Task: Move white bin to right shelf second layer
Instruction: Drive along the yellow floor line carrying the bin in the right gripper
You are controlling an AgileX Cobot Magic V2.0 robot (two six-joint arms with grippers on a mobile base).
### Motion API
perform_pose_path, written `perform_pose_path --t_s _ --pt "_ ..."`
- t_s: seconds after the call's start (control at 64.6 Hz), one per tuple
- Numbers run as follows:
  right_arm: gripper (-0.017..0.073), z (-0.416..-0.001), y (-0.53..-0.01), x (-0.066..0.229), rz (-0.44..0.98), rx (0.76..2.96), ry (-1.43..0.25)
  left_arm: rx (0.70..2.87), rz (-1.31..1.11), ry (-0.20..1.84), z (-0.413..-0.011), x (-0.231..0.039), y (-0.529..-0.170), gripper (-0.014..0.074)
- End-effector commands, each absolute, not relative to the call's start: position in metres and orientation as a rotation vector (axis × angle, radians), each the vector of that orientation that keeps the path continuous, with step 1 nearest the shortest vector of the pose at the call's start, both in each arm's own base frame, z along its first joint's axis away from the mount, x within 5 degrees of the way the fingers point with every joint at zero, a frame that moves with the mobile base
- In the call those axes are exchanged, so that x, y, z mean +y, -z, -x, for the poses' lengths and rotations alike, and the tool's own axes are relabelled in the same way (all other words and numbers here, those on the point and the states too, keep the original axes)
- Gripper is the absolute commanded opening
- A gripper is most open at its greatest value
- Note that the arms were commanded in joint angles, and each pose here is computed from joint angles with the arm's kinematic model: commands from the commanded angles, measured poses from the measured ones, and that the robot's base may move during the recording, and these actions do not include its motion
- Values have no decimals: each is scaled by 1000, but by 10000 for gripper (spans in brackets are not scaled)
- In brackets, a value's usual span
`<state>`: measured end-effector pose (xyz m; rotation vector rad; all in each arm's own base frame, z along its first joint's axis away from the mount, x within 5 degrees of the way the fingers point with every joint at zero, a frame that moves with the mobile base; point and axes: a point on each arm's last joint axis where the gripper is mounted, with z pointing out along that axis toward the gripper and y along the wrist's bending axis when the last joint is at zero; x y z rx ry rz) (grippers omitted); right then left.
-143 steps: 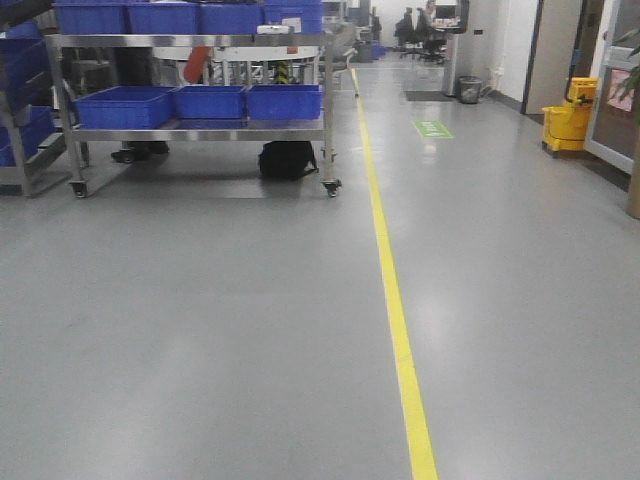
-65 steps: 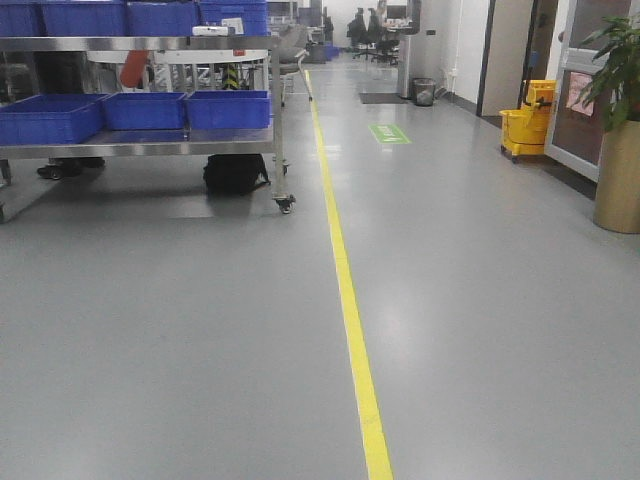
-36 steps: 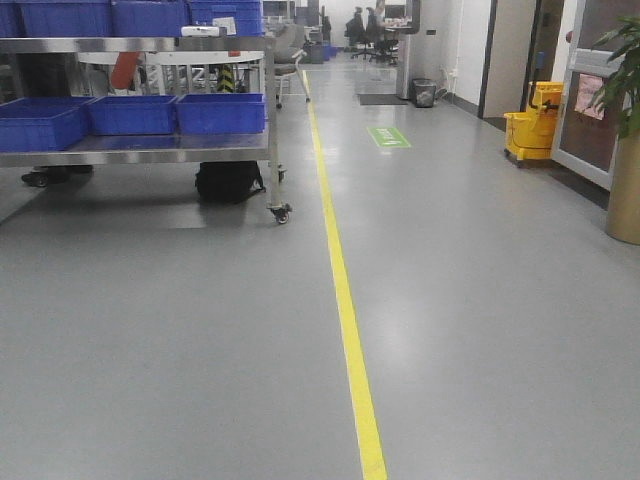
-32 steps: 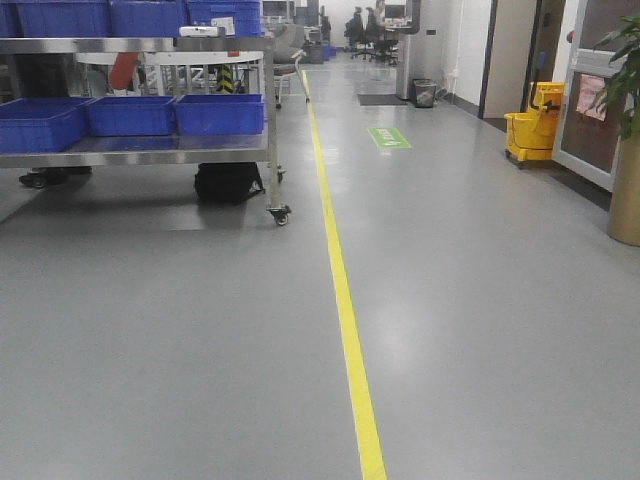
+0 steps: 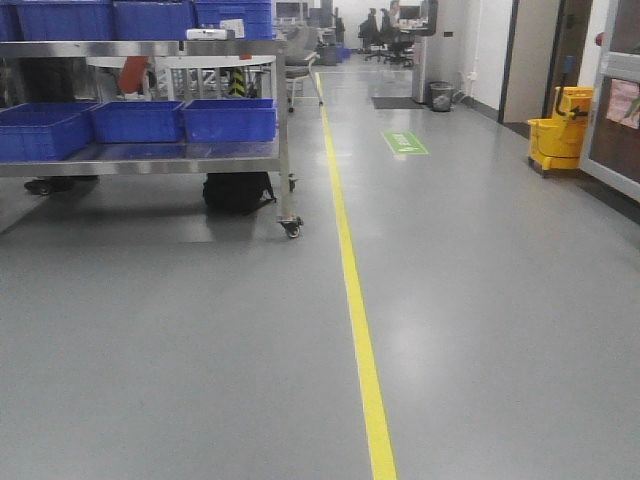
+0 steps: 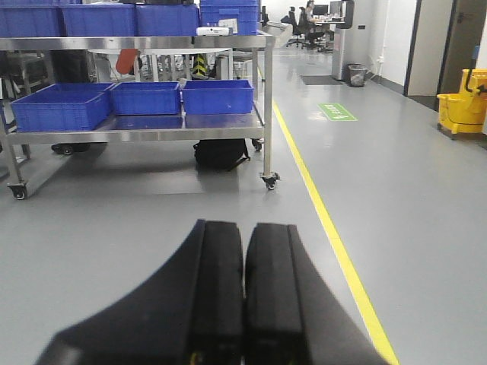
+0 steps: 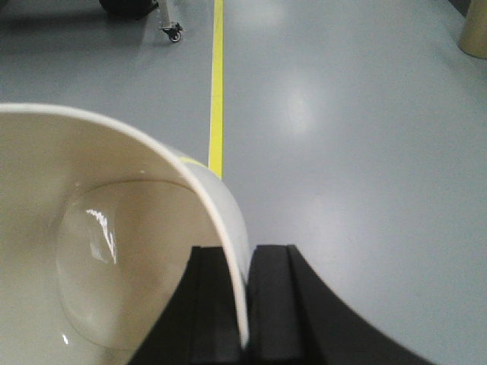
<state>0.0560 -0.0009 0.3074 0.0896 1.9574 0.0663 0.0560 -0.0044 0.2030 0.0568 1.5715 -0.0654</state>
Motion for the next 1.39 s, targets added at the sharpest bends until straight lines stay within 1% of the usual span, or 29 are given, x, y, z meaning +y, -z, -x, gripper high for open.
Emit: perform_pose_path --t_s 0.0,1.377 --pt "48 -58 -324 -1 -83 1836 -67 1514 -48 77 -56 -5 -199 85" --pt "48 -58 -324 -1 -83 1836 -67 1514 -48 77 -56 -5 -199 85"
